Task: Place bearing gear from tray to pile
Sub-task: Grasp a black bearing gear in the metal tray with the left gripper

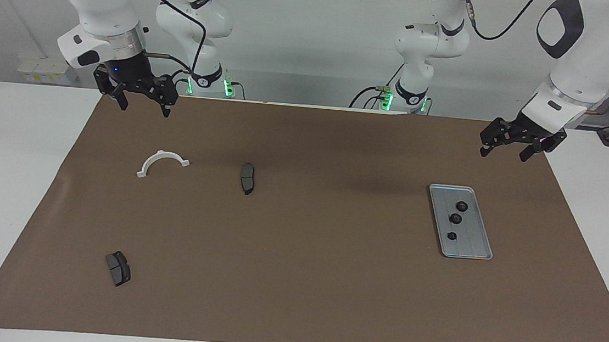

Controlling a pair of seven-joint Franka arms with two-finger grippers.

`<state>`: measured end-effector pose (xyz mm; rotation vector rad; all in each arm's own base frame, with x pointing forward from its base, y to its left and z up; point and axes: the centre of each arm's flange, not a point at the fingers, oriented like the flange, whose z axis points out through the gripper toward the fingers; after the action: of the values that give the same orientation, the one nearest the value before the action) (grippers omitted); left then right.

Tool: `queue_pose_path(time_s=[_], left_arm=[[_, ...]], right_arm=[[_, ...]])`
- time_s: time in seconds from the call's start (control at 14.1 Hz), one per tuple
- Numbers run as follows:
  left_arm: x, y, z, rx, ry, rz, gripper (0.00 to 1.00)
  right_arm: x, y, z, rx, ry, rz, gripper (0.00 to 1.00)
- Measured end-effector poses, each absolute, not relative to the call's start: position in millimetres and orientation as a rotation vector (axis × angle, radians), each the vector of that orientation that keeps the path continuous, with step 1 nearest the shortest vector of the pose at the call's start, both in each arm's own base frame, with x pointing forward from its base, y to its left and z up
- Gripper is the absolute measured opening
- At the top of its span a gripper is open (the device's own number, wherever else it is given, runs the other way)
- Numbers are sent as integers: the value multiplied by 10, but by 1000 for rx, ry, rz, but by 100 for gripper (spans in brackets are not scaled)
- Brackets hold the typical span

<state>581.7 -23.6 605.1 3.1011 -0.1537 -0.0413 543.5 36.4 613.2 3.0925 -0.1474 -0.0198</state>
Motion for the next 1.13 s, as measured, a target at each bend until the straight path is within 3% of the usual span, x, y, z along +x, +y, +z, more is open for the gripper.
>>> queue_pose_path(time_s=[0.57,1.13], left_arm=[[5809,-235,5884,3103,-155,1,100],[5868,-149,4386,3107,-132,97,100]], right_arm=[[5435,364,6132,3092,-147,-20,100],[5435,364,6133,3092,-147,-20,100]])
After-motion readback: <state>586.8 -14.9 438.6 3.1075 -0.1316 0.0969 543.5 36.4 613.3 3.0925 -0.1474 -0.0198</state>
